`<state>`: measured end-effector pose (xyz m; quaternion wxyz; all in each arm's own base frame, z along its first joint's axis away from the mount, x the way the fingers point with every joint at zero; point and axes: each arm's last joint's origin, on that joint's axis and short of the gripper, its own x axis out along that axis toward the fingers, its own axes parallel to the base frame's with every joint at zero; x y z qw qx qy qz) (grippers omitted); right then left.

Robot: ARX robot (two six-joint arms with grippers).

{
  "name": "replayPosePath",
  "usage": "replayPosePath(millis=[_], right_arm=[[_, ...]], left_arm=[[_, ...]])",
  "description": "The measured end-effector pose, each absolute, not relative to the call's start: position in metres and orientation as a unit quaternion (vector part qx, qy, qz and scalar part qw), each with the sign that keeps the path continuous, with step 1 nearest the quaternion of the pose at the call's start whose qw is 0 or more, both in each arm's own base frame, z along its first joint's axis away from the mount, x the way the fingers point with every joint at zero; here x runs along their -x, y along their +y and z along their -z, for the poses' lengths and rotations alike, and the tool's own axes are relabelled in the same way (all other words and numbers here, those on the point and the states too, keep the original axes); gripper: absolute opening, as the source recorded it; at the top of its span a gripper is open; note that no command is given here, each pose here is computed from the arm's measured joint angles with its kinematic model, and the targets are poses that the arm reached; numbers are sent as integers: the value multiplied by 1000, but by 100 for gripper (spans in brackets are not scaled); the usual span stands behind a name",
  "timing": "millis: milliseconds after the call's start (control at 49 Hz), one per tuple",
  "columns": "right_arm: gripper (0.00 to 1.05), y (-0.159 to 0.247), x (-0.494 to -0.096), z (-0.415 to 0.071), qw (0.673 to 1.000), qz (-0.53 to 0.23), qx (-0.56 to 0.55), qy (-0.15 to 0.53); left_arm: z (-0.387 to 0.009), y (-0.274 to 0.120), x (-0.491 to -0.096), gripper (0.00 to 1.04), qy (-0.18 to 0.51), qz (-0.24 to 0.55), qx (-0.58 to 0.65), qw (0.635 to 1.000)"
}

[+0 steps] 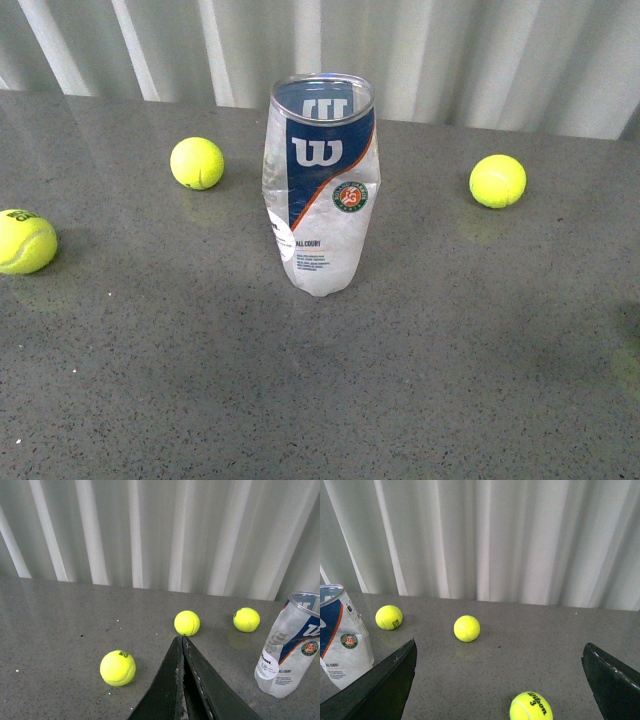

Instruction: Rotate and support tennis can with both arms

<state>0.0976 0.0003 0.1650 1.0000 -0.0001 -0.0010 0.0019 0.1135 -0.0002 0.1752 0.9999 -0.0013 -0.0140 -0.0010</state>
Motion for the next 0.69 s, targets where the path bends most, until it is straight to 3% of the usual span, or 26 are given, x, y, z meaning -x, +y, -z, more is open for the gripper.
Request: replayPosePath(millis=[695], right_arm=[[98,0,-98,-165,1000,-2,0,-1]], left_arm=[[-172,0,-96,4,-11,1,1,1000]])
